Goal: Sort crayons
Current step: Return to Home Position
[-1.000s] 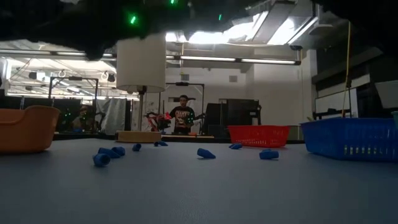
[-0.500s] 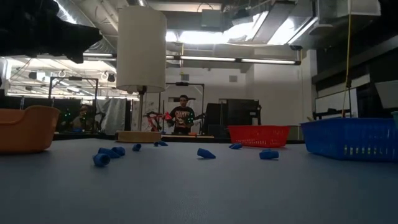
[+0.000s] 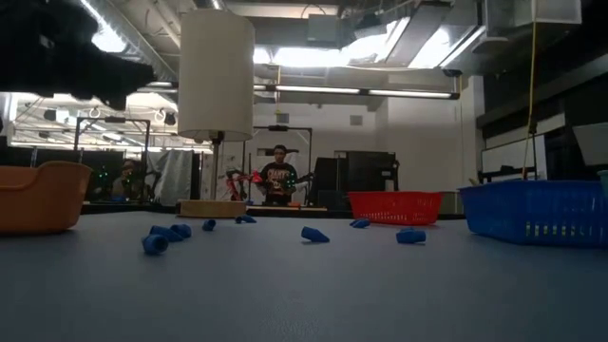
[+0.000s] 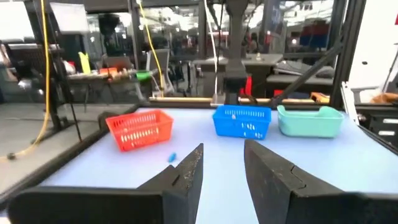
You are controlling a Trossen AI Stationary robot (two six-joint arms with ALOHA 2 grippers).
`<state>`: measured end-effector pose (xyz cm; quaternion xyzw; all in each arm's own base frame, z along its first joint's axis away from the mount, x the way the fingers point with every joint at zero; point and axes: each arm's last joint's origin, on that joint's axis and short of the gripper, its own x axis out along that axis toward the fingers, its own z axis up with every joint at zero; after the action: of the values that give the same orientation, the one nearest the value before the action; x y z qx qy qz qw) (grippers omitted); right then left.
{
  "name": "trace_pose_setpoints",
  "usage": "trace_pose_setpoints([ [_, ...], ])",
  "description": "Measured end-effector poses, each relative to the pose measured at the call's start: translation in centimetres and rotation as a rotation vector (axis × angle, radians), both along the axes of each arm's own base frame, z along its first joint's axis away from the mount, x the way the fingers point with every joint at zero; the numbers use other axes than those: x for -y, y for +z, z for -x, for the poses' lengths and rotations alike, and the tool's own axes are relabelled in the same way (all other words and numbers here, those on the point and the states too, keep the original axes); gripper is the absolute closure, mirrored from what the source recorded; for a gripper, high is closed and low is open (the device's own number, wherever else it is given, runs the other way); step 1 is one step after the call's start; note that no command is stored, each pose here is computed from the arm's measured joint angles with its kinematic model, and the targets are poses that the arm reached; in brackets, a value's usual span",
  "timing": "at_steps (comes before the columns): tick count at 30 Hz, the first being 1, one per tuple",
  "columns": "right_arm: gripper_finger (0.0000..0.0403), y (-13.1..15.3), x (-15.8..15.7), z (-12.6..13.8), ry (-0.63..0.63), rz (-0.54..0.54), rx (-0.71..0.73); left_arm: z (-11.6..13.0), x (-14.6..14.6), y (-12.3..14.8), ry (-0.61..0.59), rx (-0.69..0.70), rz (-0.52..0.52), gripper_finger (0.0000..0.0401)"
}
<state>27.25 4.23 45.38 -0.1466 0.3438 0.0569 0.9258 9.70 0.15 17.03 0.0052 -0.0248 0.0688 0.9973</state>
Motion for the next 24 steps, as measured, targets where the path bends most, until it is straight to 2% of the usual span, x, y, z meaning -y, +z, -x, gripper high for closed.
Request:
trace_pose_setpoints([
  [5, 0.0399, -0.6, 0.4, 5.5, -0.077, -0.077, -0.028, 0.0, 0.1, -0.1, -0.027, -0.013, 0.023, 0.0299],
  [7, 0.0396, -1.7, 0.4, 7.4, -0.099, -0.103, -0.023, 0.0, 0.1, -0.1, -0.024, -0.014, 0.008, 0.0299],
  [11, 0.0394, -4.7, 0.6, 10.4, -0.140, -0.155, 0.078, 0.0, 0.1, -0.1, -0.022, -0.017, -0.014, 0.0299],
  [20, 0.0393, -13.2, 1.1, 13.9, -0.134, -0.343, 0.380, 0.0, 0.1, -0.1, -0.027, -0.017, -0.015, 0.0299],
  [24, 0.0393, -16.7, 1.4, 14.8, -0.125, -0.378, 0.476, 0.0, 0.1, -0.1, -0.027, -0.017, -0.015, 0.0299],
])
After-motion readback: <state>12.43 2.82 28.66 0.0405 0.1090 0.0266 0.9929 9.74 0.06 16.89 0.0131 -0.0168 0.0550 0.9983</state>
